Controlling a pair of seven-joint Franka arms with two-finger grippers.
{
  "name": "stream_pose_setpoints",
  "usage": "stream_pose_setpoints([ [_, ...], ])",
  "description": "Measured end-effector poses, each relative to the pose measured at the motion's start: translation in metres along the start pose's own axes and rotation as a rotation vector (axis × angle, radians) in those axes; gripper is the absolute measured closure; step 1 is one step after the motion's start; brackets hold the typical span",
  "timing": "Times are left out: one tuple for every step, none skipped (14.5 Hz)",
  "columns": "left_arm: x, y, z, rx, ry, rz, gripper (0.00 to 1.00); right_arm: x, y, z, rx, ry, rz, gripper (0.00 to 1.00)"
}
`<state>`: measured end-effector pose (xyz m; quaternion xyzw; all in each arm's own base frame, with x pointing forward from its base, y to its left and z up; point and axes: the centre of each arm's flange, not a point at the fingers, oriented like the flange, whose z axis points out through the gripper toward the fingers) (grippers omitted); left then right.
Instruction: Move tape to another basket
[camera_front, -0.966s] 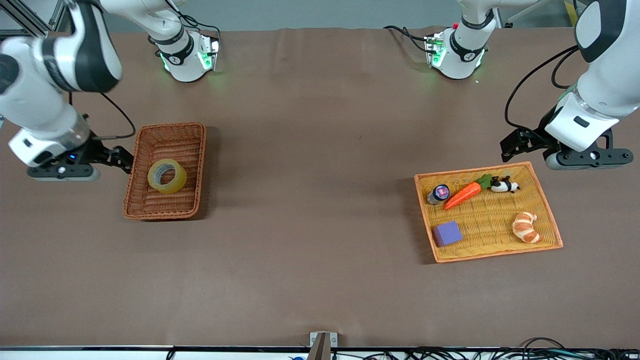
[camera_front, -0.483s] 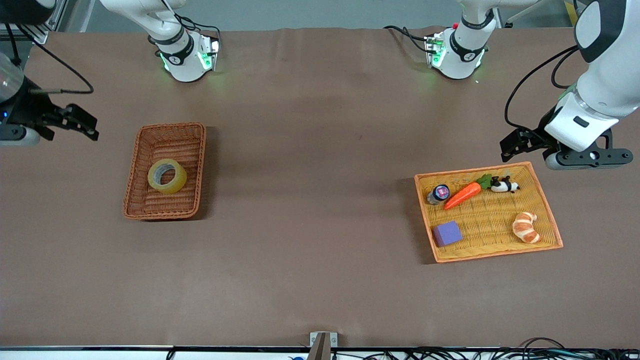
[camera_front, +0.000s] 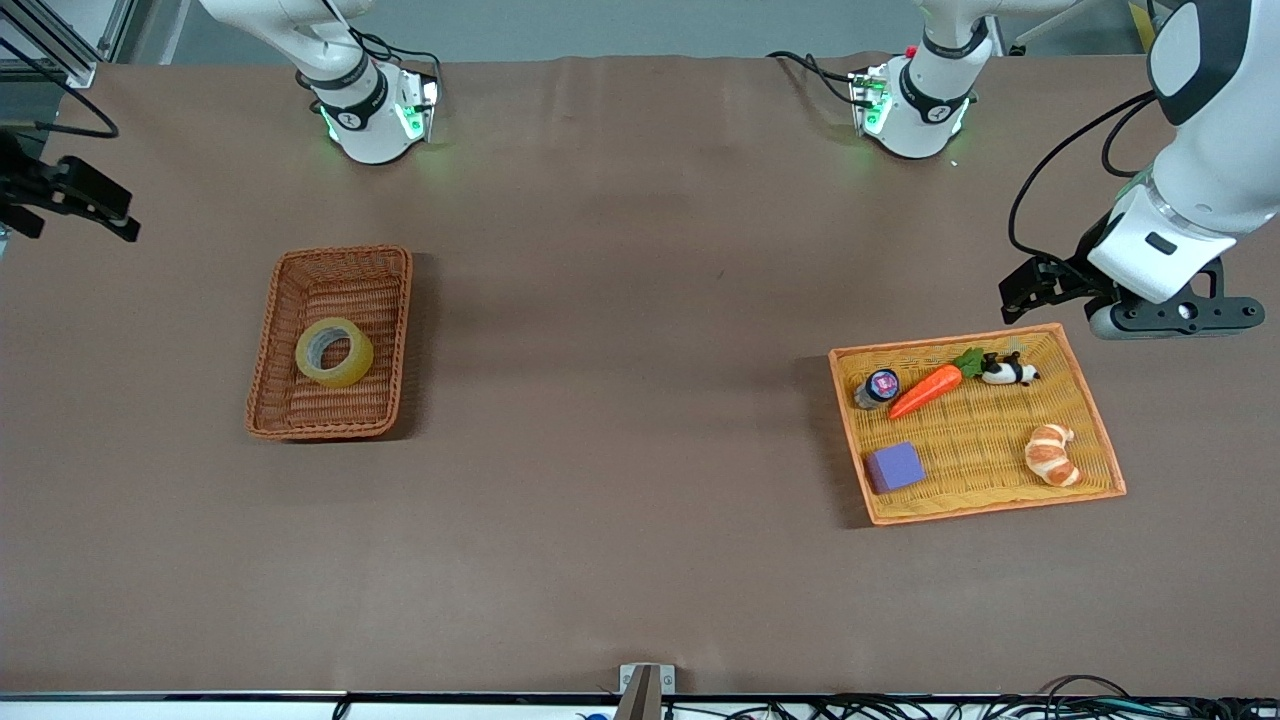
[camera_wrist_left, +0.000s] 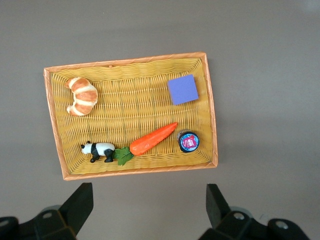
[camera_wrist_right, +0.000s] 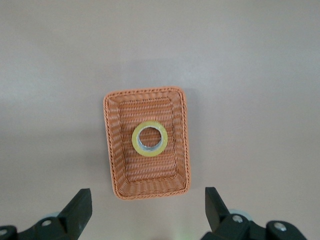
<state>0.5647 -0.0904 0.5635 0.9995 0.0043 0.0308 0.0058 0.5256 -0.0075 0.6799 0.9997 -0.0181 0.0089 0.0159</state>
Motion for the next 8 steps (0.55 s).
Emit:
stream_pose_setpoints([
  [0.0, 0.0, 0.0, 0.0, 0.0, 0.0, 0.0, 0.002, 0.0, -0.002, -0.001, 0.003, 0.0, 0.0],
  [0.0, 0.0, 0.0, 0.0, 0.0, 0.0, 0.0, 0.007, 0.0, 0.0, -0.002, 0.0, 0.002, 0.0],
  [0.0, 0.0, 0.0, 0.0, 0.0, 0.0, 0.0, 0.012, 0.0, 0.005, -0.004, -0.006, -0.001, 0.0],
  [0.0, 0.0, 0.0, 0.0, 0.0, 0.0, 0.0, 0.017, 0.0, 0.011, -0.006, -0.015, -0.013, 0.0],
  [0.0, 0.0, 0.0, 0.0, 0.0, 0.0, 0.0, 0.021, 0.001, 0.016, -0.008, -0.023, -0.03, 0.0],
  [0.0, 0.0, 0.0, 0.0, 0.001, 0.0, 0.0, 0.025, 0.002, 0.021, -0.009, -0.03, -0.042, 0.0],
  [0.0, 0.0, -0.001, 0.0, 0.002, 0.0, 0.0, 0.026, 0.003, 0.023, -0.009, -0.033, -0.048, 0.0],
  [0.0, 0.0, -0.002, -0.001, 0.003, 0.0, 0.0, 0.028, 0.003, 0.024, -0.009, -0.034, -0.052, 0.0],
])
